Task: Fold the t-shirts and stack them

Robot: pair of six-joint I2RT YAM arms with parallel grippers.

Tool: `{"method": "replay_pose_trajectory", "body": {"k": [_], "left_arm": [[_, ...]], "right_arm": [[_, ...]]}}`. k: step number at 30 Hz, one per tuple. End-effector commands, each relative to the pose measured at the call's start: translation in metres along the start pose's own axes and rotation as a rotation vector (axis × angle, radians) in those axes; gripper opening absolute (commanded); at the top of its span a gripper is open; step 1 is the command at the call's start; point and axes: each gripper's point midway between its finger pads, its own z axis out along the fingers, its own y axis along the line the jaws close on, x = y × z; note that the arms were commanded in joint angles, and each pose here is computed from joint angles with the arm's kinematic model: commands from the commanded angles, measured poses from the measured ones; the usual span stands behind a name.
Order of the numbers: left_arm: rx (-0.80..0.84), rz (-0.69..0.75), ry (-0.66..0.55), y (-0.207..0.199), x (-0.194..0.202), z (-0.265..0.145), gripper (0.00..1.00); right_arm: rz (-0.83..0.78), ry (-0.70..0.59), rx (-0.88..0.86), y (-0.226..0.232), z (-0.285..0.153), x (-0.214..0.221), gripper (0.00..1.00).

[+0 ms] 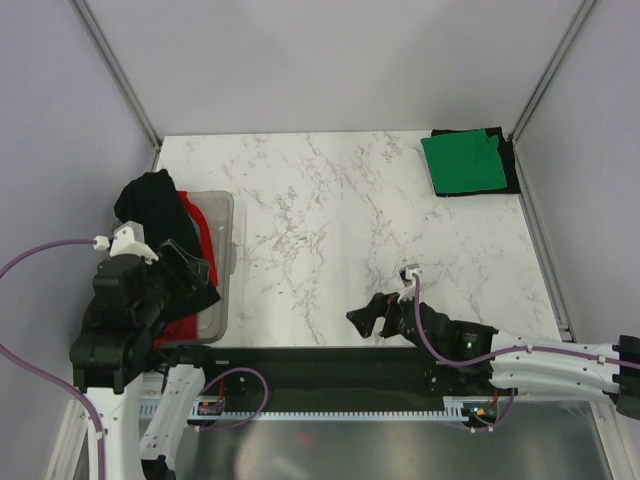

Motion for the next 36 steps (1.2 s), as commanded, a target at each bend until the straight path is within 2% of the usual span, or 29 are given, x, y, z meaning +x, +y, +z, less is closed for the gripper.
{"method": "replay_pose_trajectory", "body": {"k": [1, 5, 8, 11, 12, 18, 22, 27, 36], "left_arm": [[0.005, 0.03, -0.017, -0.001, -0.006, 0.013, 0.77], [0.037, -0.005, 0.008, -0.007, 0.0, 0.034, 0.8], [-0.091, 0.009, -0.037, 0.012, -0.015, 0.05, 0.82], [-0.253, 0.052, -0.021, 0.032, -0.03, 0.073, 0.83], [-0.306, 0.067, 0.017, 0.038, -0.03, 0.086, 0.83], [-0.388, 0.114, 0.022, 0.042, -0.051, 0.134, 0.83], [-0.502, 0.164, 0.093, 0.055, -0.055, 0.174, 0.8], [-0.591, 0.225, 0.146, 0.069, -0.058, 0.204, 0.77], [-0.641, 0.247, 0.173, 0.08, -0.056, 0.213, 0.65]], "right_arm": [[0.02, -0.023, 0.011, 0.001, 0.003, -0.004, 0.98], [0.01, -0.013, 0.027, 0.001, 0.007, -0.003, 0.98], [0.001, 0.002, 0.042, 0.001, 0.01, 0.0, 0.98], [-0.01, 0.013, 0.049, 0.001, 0.012, 0.002, 0.98], [-0.011, 0.015, 0.051, 0.001, 0.012, 0.002, 0.98], [-0.015, 0.019, 0.054, 0.001, 0.013, 0.003, 0.98], [-0.012, 0.008, 0.05, 0.0, 0.011, 0.001, 0.98], [-0.007, 0.002, 0.037, 0.001, 0.009, 0.0, 0.98], [0.001, -0.008, 0.031, 0.001, 0.007, -0.002, 0.98]]}}
